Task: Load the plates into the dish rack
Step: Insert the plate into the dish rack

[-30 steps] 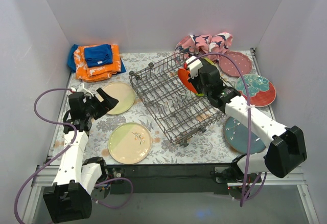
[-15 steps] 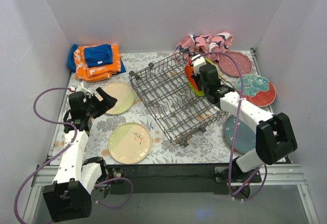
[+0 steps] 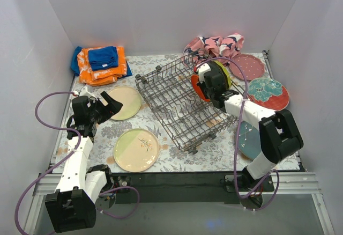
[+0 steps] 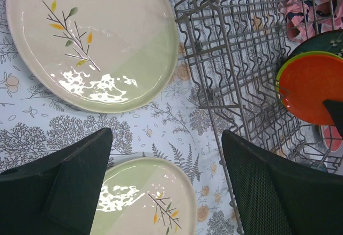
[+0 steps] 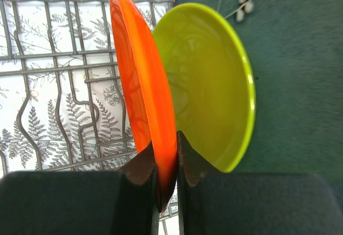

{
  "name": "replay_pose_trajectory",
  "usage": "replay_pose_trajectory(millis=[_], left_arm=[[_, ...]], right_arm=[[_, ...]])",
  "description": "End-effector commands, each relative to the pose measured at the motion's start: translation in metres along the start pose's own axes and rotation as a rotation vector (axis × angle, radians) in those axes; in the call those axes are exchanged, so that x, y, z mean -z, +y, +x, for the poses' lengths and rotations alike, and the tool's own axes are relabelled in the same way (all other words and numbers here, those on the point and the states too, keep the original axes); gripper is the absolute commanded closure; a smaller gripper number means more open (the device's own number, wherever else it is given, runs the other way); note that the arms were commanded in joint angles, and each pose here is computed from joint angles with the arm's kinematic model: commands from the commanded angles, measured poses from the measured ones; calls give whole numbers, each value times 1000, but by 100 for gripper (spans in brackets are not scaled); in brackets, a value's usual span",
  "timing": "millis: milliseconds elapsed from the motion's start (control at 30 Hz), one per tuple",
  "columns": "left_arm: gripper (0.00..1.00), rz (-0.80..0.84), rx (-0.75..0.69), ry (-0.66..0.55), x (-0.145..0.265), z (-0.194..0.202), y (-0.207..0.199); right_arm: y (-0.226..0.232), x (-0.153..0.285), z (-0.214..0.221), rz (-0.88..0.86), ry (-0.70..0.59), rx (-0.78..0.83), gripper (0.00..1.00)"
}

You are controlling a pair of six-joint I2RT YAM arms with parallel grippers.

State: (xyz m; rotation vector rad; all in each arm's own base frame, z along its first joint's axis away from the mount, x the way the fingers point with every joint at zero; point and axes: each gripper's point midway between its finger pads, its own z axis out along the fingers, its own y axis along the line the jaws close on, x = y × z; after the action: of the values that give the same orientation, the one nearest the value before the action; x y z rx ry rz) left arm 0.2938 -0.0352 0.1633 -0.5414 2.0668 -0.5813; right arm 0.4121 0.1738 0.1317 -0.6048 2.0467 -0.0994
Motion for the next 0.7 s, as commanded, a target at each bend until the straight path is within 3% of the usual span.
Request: replay_pose_trajectory(millis=[0, 233, 667], left_arm=[[19, -3, -25, -21, 1, -4, 0], [19, -4, -23, -18, 0, -4, 0], [19, -9, -22, -17, 0, -4, 1]], right_arm=[[-4, -4, -30, 10, -89, -45, 91], [2, -9, -24, -15, -74, -40, 77], [-4, 7, -45, -31, -115, -1, 64]])
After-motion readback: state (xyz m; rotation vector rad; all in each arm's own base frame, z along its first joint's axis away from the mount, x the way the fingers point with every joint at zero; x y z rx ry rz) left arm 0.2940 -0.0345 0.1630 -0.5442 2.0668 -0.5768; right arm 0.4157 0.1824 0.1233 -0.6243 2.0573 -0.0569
